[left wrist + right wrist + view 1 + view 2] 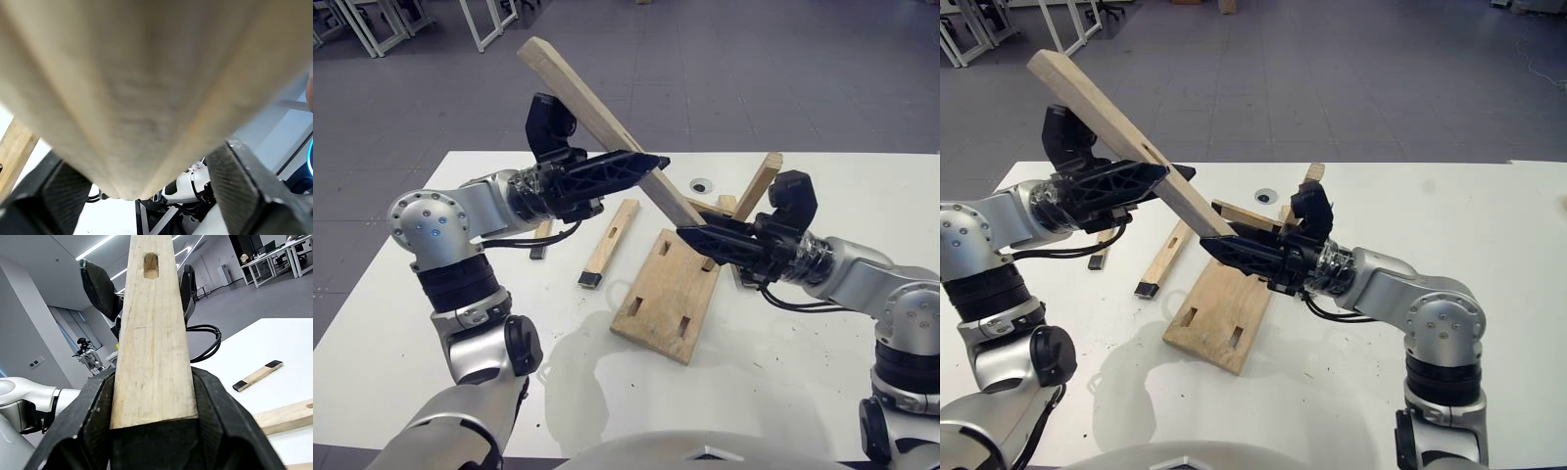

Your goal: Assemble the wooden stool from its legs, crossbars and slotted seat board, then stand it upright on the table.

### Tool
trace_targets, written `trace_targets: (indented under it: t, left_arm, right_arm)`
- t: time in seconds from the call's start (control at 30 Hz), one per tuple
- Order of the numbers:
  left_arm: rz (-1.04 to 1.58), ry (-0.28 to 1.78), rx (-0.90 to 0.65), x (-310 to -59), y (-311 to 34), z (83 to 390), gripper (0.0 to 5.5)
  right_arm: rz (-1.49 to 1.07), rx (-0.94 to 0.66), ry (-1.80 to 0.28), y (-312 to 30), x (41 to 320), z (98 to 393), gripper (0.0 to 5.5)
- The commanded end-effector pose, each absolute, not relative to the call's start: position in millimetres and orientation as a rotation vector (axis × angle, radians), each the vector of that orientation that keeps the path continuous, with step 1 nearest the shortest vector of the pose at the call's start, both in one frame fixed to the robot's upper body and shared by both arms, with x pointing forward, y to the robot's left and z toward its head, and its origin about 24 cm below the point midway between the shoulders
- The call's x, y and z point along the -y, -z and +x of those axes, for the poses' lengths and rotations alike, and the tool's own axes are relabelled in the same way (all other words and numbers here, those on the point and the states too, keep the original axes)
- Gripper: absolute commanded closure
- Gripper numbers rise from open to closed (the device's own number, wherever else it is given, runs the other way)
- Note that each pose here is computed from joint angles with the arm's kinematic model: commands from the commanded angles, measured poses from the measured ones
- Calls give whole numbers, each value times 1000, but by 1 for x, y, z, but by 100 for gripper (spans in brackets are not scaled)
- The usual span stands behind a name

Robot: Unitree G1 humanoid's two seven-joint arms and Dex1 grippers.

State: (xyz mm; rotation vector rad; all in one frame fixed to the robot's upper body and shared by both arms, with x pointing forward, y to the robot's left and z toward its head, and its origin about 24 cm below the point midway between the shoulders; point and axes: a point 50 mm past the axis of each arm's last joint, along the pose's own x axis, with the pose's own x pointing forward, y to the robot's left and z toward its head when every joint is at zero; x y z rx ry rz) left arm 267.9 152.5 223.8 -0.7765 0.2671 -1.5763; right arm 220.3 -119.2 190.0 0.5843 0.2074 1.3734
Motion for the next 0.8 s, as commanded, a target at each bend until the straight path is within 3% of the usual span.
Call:
trace_targets:
  t: [0.03, 0.13, 0.3, 0.37, 0.5, 0.6, 0.7, 0.8]
  left_arm:
    - [-810, 1550, -256, -154, -223, 272, 274]
    - [-869, 1495, -230, -153, -221, 280, 322]
    - [-896, 1514, -238, -149, -219, 276, 325]
    - [-893, 1523, -241, -150, -219, 273, 326]
    - [-897, 1480, -222, -162, -220, 275, 329]
    - [-876, 1425, -195, -174, -223, 276, 343]
    - [-849, 1373, -143, -188, -231, 278, 344]
    - [-817, 1352, -110, -192, -236, 278, 344]
  right_arm:
    - [551, -233, -1360, -188, 119, 220, 347]
    - [544, -240, -1374, -188, 117, 218, 347]
    - [517, -248, -1327, -187, 121, 222, 347]
    - [484, -254, -1296, -187, 126, 226, 298]
    - [393, -274, -1232, -195, 166, 215, 208]
    - [316, -359, -1184, -194, 200, 191, 203]
    - [243, -451, -919, -167, 212, 196, 203]
    - [88, -579, -544, -110, 188, 212, 203]
